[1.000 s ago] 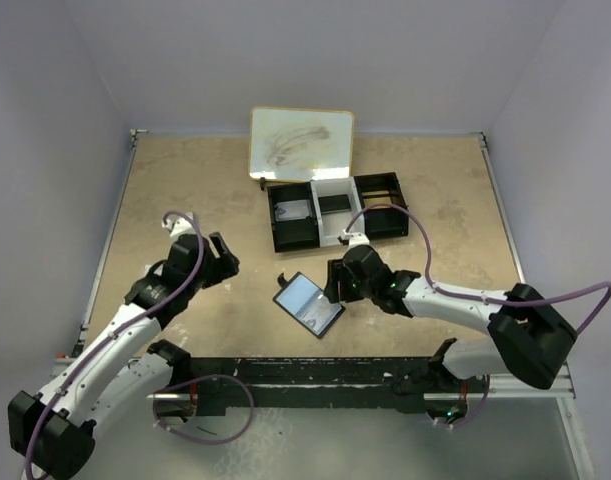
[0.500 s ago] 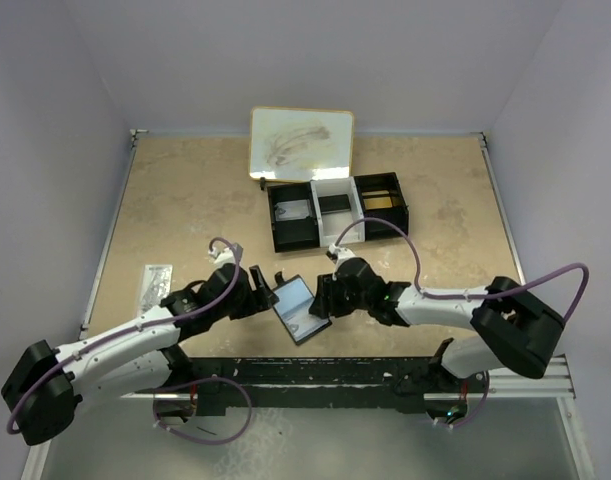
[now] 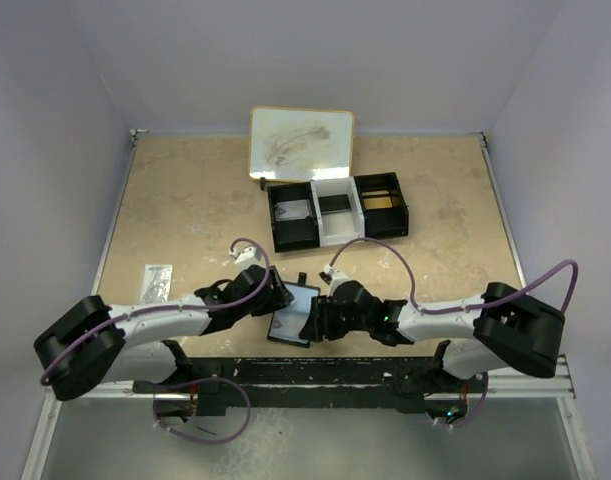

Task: Take the credit cards out of the card holder
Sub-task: Adjust the card holder at the center of the board.

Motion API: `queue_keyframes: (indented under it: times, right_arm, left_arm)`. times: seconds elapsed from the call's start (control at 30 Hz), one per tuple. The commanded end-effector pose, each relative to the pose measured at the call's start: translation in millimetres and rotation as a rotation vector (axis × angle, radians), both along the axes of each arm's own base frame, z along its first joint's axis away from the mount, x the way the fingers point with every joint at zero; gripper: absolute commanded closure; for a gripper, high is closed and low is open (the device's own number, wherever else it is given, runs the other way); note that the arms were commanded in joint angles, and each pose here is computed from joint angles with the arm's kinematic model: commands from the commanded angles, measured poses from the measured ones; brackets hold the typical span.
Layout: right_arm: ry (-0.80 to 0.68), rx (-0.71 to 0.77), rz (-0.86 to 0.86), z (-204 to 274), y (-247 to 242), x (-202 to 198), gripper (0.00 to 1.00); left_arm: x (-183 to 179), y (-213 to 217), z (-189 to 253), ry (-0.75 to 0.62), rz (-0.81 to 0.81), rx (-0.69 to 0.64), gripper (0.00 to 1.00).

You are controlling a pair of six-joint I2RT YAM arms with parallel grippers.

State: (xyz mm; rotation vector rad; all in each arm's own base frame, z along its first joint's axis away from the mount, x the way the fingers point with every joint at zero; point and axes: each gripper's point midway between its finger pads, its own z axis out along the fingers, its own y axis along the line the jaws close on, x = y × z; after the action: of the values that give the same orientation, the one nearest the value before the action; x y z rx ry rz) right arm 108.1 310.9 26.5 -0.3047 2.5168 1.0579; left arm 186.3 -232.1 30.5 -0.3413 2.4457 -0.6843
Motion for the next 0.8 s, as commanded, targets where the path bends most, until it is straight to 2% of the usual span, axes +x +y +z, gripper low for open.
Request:
queue_keyframes:
  times: [0.0,0.1,0.33,0.43,0.57,0.67,0.77]
  right_arm:
    - [0.002,0.057,0.028,10.0,25.2,-3.9,0.5]
    - [0.005,0.05,0.048,6.8,32.8,-8.0,0.51]
    - [-0.028,0.072,-0.023,16.1,20.7,-3.9,0.51]
    - [-0.052,0.082,-0.061,27.2,9.8,-0.8,0.5]
    - [-0.096,0.071,-0.091,36.0,-1.8,6.5,0.53]
    - [-0.143,0.108,-0.056,49.4,1.5,18.0,0.56]
    - [-0.154,0.173,0.019,58.4,9.7,24.1,0.59]
  left_arm:
    - [12.0,-24.4,-3.7,-0.044,-0.066,0.033,0.47]
    - [14.1,-40.8,-3.7,-0.059,-0.133,0.062,0.5]
    - [24.1,-66.7,10.0,-0.128,-0.226,0.044,0.5]
    - [34.1,-52.6,15.2,-0.145,-0.143,0.099,0.48]
    - [41.2,-11.4,36.7,-0.194,0.038,0.149,0.45]
    - [34.5,16.5,48.9,-0.205,0.123,0.153,0.43]
    - [18.6,25.9,46.7,-0.168,0.123,0.108,0.43]
